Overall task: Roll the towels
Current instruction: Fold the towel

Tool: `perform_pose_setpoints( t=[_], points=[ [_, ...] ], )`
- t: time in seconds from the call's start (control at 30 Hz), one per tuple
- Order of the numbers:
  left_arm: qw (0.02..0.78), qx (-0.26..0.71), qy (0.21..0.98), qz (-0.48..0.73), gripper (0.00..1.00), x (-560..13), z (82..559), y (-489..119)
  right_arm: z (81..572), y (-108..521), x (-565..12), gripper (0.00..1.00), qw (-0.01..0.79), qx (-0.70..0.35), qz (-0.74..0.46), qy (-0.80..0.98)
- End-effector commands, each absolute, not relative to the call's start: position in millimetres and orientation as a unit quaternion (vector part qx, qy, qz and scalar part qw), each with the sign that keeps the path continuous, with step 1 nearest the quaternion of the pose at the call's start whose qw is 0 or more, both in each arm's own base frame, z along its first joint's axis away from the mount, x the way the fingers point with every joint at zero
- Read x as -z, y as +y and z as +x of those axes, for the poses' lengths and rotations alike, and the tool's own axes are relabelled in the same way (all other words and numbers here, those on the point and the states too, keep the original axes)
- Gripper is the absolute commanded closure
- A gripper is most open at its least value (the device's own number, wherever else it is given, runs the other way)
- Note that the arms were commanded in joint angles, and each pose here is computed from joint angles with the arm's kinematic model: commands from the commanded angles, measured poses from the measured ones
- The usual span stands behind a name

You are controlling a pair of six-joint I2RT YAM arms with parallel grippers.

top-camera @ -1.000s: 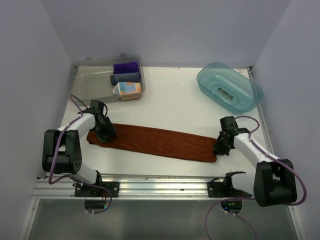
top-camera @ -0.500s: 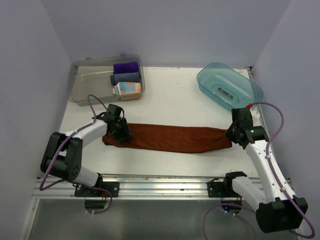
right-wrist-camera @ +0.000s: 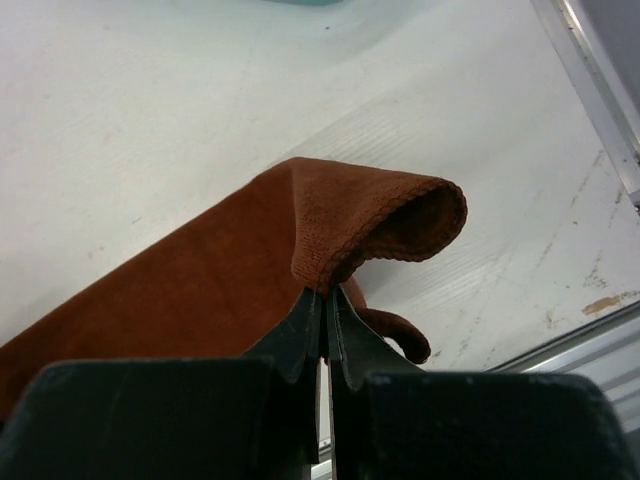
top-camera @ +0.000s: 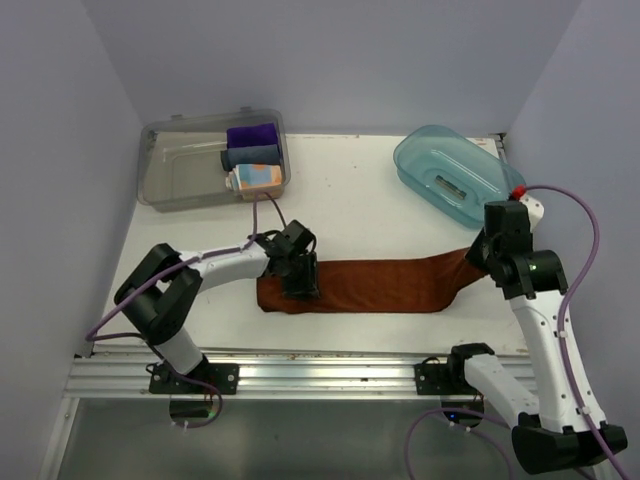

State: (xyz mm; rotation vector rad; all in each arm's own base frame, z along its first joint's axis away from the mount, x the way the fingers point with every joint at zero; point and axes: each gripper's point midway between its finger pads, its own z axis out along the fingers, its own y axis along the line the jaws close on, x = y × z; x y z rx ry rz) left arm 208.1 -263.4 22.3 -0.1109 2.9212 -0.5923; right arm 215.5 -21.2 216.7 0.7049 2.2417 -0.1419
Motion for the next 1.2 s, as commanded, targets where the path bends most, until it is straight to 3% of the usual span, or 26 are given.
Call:
perform_pose_setpoints(
  t=[0.0,0.23,0.6,0.9,1.17],
  points=[
    [0.105,0.185,0.977,-0.035,0.52,-44,220,-265,219,-2,-236,1.00,0.393,0.007,0.229,0.891],
    [0.165,0.191,0.966,-0.060,0.50,-94,245,-218,230,45,-248,1.00,0.408,-0.065,0.179,0.893],
    [0.151,0.120,0.967,-0.165,0.49,-58,228,-112,235,193,-240,1.00,0.398,-0.122,0.039,0.909],
    [0.119,0.144,0.967,-0.173,0.51,-26,221,-115,230,312,-208,1.00,0.367,-0.130,-0.050,0.920],
    [0.094,0.163,0.968,-0.167,0.53,-7,214,-122,232,374,-167,1.00,0.338,-0.110,-0.096,0.930]
  ],
)
